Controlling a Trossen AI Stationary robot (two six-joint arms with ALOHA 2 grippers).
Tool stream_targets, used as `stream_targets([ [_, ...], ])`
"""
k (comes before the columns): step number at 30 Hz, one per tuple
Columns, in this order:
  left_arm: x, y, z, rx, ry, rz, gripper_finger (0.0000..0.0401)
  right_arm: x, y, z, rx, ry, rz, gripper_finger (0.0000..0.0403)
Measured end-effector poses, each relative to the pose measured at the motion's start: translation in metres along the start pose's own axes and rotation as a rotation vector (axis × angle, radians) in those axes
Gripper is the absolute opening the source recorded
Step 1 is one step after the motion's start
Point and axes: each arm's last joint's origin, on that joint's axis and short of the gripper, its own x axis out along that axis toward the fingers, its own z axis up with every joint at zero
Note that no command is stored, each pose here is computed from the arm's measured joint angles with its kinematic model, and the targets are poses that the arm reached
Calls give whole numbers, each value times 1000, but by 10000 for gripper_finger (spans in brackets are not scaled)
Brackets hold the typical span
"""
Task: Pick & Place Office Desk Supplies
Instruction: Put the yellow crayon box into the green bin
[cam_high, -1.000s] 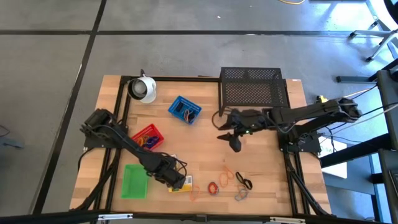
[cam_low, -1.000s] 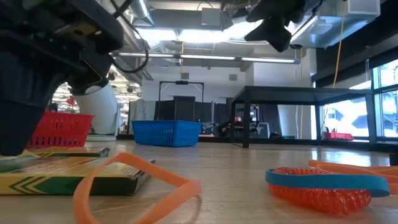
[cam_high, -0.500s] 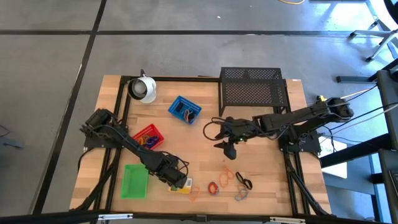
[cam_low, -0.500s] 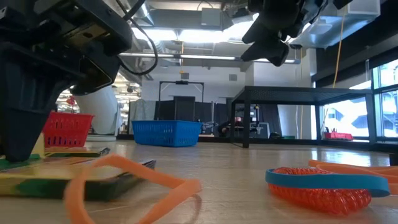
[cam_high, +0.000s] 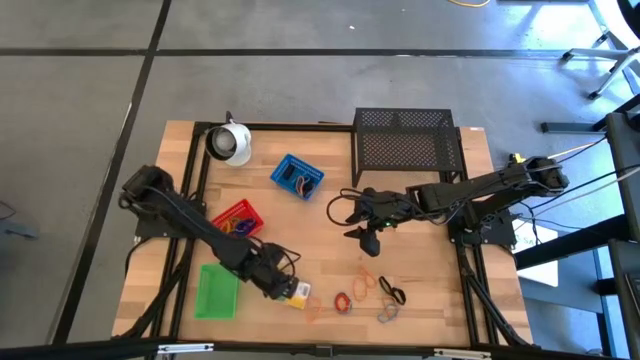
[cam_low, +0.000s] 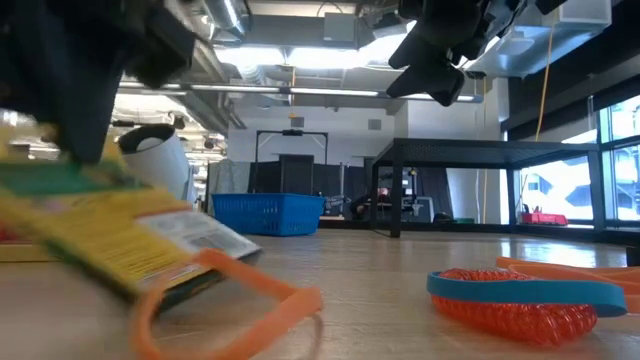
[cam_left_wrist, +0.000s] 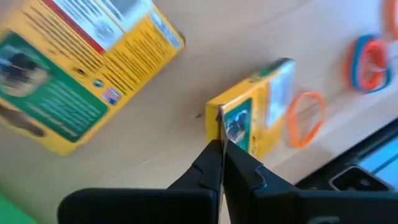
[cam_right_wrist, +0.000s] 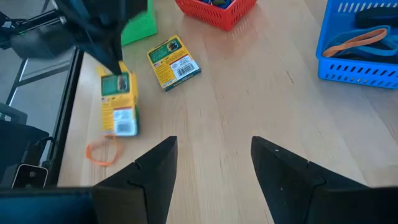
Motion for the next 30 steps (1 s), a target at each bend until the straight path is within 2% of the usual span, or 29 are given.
stream_targets([
  [5,-34,6,-1,23,-24,-29,2,0,0,0,0,0,0,207],
  [12,-86,15,-7,89,17,-161,2,0,0,0,0,0,0,207],
  [18,-128,32,-13,103,151,-217,2,0,0,0,-1,0,0,207],
  [24,-157,57,-19,38,309,-160,3,0,0,0,-3,0,0,207],
  [28,-166,76,-24,-3,392,-34,2,0,0,0,-3,0,0,207],
  [30,-167,84,-26,-26,389,46,2,0,0,0,-3,0,0,207],
])
